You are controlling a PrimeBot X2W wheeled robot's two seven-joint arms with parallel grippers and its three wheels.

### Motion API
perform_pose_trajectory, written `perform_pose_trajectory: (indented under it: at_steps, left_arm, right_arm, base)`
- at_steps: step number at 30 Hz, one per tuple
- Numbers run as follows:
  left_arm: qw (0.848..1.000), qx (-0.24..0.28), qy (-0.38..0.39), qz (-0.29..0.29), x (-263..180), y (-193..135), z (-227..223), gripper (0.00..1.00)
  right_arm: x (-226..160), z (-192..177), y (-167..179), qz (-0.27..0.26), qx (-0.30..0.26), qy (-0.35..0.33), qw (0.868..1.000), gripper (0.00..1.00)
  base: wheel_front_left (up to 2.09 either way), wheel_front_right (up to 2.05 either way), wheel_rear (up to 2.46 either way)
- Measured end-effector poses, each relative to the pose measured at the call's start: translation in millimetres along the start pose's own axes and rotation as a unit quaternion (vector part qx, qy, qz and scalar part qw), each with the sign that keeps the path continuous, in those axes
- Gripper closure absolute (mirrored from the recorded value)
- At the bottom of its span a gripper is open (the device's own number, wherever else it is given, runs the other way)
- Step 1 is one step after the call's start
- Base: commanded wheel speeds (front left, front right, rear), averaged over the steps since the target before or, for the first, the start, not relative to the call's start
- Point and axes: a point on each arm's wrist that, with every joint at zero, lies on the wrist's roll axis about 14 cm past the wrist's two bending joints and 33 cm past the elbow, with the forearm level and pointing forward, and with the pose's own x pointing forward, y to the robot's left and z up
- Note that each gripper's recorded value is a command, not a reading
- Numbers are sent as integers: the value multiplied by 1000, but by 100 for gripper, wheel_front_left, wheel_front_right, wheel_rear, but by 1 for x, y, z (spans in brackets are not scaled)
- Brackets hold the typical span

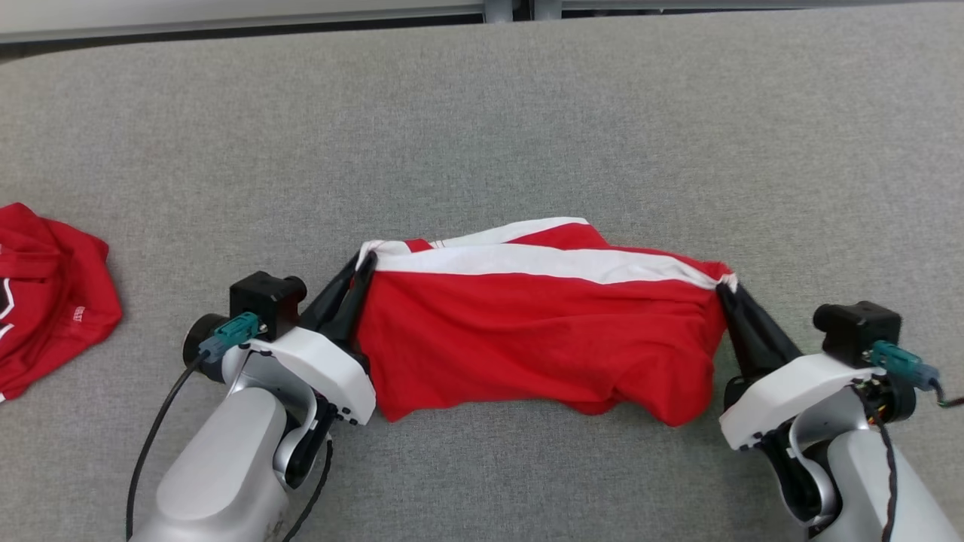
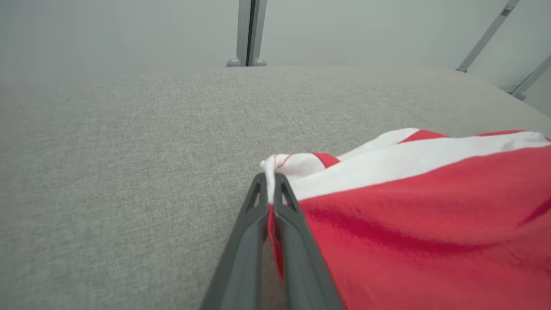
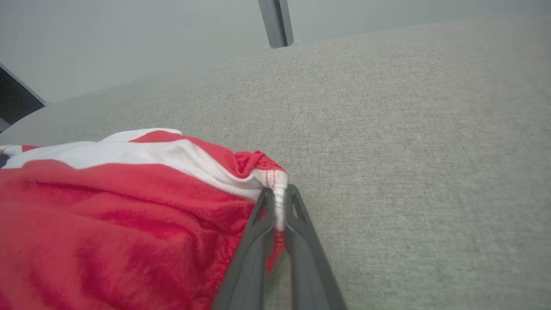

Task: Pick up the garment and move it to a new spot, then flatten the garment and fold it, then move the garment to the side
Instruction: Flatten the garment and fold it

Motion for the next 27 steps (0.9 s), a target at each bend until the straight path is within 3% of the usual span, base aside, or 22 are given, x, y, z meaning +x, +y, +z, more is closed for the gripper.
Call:
perform_pose_trajectory:
  at_steps: [9,12,19,24,27]
  left_arm:
    - [989,37,-143,-10,-16,-17,87,100]
    - [978,52,-202,-20,-31,-30,127,100]
    - [938,86,-334,-40,-79,-64,217,100]
    - [914,101,-390,-53,-113,-86,258,100]
    - [911,104,-395,-55,-120,-90,266,100]
  right_arm:
    - [-22,80,2,8,-45,-129,991,100]
    - [-37,115,5,11,-68,-179,981,100]
    - [-89,202,26,21,-131,-299,945,100]
    - [-123,232,35,17,-151,-339,928,100]
    - [-132,237,33,11,-153,-344,926,100]
  base:
    - [0,0,0]
    - [0,0,0]
    - [0,0,0]
    - [0,0,0]
    - [0,0,0]
